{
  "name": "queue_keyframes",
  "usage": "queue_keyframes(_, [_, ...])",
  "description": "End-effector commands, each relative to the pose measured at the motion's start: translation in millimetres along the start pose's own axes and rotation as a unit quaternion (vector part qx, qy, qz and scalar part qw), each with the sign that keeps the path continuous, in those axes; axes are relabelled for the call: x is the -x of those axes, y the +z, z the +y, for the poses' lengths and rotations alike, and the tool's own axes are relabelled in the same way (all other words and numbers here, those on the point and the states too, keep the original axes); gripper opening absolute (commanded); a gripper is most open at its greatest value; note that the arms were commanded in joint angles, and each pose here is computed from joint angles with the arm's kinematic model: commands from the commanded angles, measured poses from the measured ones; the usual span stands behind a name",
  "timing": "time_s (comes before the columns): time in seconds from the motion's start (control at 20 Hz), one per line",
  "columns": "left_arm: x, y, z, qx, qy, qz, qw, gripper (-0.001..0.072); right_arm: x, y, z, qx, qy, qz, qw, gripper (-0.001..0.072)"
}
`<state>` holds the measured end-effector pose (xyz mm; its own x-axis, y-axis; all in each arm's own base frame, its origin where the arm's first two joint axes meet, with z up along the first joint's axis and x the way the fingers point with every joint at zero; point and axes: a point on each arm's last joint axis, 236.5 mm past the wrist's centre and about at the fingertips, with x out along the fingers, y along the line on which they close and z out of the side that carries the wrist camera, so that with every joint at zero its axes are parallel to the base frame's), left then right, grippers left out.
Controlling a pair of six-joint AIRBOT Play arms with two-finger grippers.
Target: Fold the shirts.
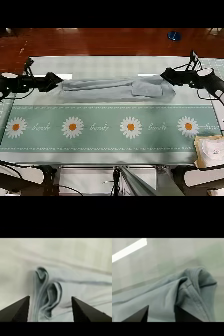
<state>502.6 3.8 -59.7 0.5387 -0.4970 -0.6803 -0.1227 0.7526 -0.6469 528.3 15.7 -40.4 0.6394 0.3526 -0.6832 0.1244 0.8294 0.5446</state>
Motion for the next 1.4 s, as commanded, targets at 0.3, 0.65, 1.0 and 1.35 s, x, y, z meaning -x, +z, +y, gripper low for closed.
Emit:
queue_keyframes(0.3, [77.0,58.3,-25.1,-0.014,-0.033,-0.046,0.998,0.0615,102.4,-3.0,-96.7,-0.031,-0.065,0.096,0.993,0.0577])
queue_keyframes(0.65, [60.1,29.7,-58.0,-0.038,-0.062,0.008,0.997,0.0601,56.3,-1.3,-90.2,-0.095,0.044,0.111,0.988,0.0593])
queue_keyframes(1.0, [53.6,18.5,-70.5,-0.047,-0.072,0.028,0.996,0.06,13.2,-26.7,-75.0,-0.117,0.079,0.142,0.98,0.0587])
queue_keyframes(1.35, [55.3,4.2,-79.2,-0.051,-0.087,0.056,0.993,0.06,-43.5,-63.8,-33.7,-0.09,0.064,0.175,0.978,0.0509])
